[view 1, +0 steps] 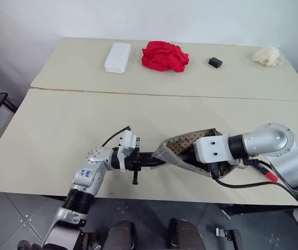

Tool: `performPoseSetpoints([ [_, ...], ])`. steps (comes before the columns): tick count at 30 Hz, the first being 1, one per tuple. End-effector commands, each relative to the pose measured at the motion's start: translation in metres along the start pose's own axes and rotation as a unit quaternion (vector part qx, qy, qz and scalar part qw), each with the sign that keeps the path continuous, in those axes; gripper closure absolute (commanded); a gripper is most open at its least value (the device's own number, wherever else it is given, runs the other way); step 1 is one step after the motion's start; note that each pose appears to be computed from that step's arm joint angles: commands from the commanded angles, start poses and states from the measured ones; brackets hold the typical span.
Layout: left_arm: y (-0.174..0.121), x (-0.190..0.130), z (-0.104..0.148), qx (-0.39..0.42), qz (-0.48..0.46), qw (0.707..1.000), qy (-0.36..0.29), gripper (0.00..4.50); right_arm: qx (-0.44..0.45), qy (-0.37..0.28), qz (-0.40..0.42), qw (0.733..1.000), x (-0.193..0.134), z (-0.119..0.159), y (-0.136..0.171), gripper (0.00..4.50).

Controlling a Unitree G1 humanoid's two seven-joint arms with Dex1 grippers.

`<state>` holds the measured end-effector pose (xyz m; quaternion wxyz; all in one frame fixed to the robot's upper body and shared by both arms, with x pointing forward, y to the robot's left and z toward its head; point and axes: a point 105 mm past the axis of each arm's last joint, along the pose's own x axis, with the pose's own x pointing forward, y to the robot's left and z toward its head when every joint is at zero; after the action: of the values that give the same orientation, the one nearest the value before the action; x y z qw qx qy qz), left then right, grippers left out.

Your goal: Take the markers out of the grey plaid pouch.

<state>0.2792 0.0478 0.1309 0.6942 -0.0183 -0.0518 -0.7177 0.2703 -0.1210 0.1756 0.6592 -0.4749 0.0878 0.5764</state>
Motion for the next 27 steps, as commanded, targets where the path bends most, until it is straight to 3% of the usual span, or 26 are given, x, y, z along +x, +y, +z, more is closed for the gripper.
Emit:
performPoseSetpoints([
  [1,0.001,-0.025,-0.006,-0.003,0.031,0.999,0.022,4.5,0.029,0.076,-0.079,0.994,-0.032,-0.028,-0.026,4.04],
  [4,0.0,-0.029,-0.007,-0.002,0.036,0.999,0.027,4.5,0.04,0.08,-0.097,0.991,-0.046,-0.031,-0.032,4.04],
  [8,0.0,-0.032,-0.005,0.0,0.046,0.999,0.029,4.5,0.042,-0.003,-0.073,0.996,-0.048,-0.011,-0.021,4.04],
  [12,0.0,-0.032,-0.005,-0.002,0.045,0.998,0.031,4.5,0.036,0.0,-0.054,0.998,-0.046,-0.021,-0.011,4.04],
  [18,0.003,-0.029,-0.004,-0.004,0.047,0.999,0.026,4.5,-0.045,-0.049,-0.061,0.996,-0.015,-0.02,-0.005,4.04],
  [20,0.002,-0.026,-0.005,-0.005,0.044,0.999,0.024,4.5,-0.095,0.0,-0.055,0.994,-0.001,-0.034,-0.003,4.04],
  [22,0.002,-0.025,-0.006,-0.005,0.042,0.999,0.024,4.5,-0.092,0.074,-0.035,0.992,0.004,-0.052,-0.001,4.04],
  [27,0.004,-0.025,-0.007,-0.007,0.044,0.999,0.024,4.5,-0.045,0.152,-0.026,0.987,0.0,-0.039,-0.008,4.04],
])
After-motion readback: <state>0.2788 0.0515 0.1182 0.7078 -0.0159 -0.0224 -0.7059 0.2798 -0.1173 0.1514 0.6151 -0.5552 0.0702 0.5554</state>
